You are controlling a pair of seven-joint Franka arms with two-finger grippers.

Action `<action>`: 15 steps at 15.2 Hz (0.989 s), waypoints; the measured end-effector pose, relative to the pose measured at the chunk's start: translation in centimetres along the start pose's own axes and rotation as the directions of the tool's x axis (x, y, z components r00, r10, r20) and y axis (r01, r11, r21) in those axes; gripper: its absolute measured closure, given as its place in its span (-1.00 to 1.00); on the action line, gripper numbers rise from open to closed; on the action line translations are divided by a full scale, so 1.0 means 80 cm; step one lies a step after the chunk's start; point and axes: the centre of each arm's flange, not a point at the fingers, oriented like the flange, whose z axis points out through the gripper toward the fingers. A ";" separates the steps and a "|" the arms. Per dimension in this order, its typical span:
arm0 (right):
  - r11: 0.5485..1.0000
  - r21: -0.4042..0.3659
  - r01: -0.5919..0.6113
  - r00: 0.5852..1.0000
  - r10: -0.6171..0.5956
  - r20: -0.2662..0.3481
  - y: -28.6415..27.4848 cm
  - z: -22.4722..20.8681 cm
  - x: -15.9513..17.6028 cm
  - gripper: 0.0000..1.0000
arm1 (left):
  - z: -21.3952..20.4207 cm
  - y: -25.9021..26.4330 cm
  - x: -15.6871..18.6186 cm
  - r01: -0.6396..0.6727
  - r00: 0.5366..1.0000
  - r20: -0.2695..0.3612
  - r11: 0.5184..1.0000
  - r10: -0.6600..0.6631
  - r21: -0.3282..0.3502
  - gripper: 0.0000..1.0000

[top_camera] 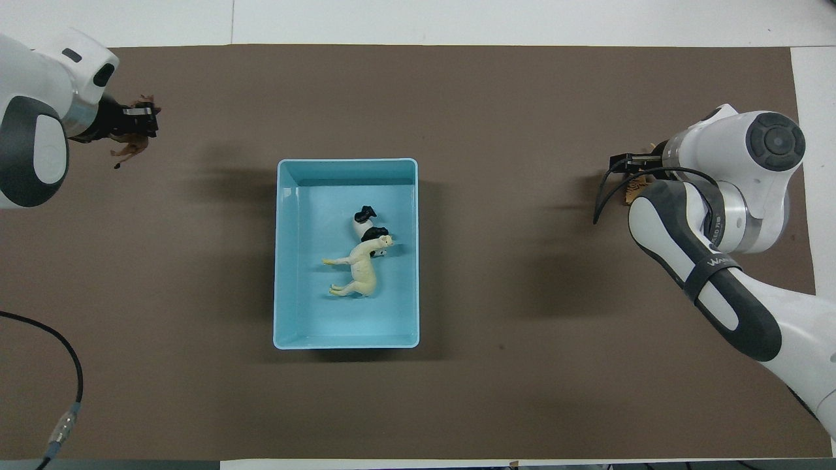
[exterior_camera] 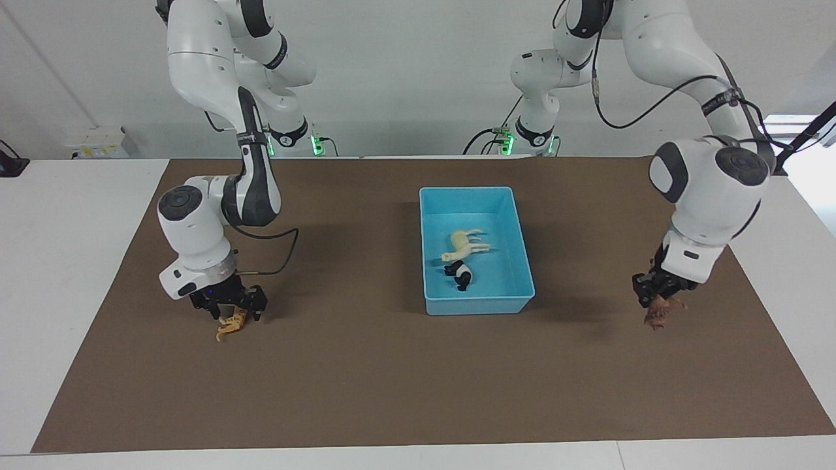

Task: Put all toys into storage box
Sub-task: 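Carry the brown horse into the box with the left gripper and release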

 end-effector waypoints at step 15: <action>1.000 0.001 -0.017 0.991 0.016 0.132 -0.137 -0.142 0.052 -0.09 | -0.023 0.246 -0.225 0.190 0.980 0.048 0.982 -0.191 0.016 -1.00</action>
